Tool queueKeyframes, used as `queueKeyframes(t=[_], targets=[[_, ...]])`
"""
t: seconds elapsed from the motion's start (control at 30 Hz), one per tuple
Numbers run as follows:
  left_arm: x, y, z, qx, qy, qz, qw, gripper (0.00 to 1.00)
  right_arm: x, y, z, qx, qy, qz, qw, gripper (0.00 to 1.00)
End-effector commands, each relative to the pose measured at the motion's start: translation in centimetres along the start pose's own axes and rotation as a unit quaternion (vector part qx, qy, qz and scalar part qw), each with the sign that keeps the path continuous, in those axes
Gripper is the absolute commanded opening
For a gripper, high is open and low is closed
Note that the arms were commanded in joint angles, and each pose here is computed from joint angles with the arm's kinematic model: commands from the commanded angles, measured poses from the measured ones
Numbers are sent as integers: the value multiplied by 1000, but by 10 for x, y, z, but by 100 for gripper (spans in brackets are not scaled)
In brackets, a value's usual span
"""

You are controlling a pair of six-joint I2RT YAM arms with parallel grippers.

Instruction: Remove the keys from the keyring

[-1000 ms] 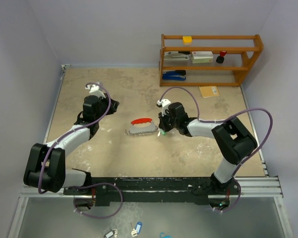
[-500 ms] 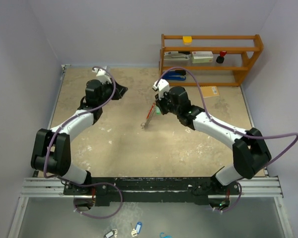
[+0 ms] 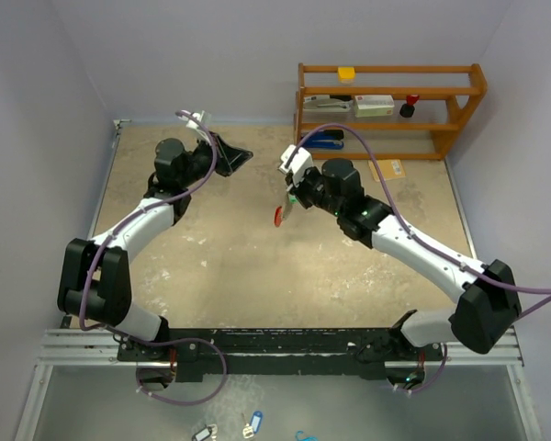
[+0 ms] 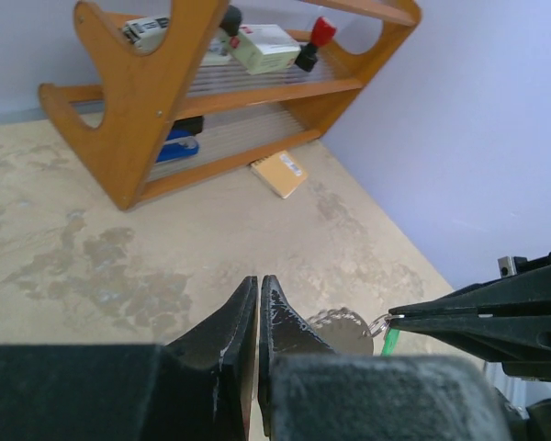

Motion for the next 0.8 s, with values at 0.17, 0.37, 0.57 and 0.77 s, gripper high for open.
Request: queueKeyframes(t=[0.17,0.37,0.57,0.77], targets=[[-9,-37,-56,11,123,-65,990,0,-43,-93,16,-83,-105,-129,982,0],[-17,-37,-76,8,171,-67,983,0,-46,-98,28,-108,-157,-132,973,0],[-36,-27,-111,52,232,-62,969,2,-40,-99,21,-114,-136,-129,976,0],[-36,3,-120,154,197,-11,968,4,-41,-102,17,-113,-119,-137,977,0]])
Point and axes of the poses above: each gripper's point midway between its finger pads, its own x axis out along the fingers, its own z axis along the line the jaws close on, y = z × x, the point moved 3 cm from there along -x, back along the fingers, and after that the axes turned 4 degrees about x, right-handed, at the moved point
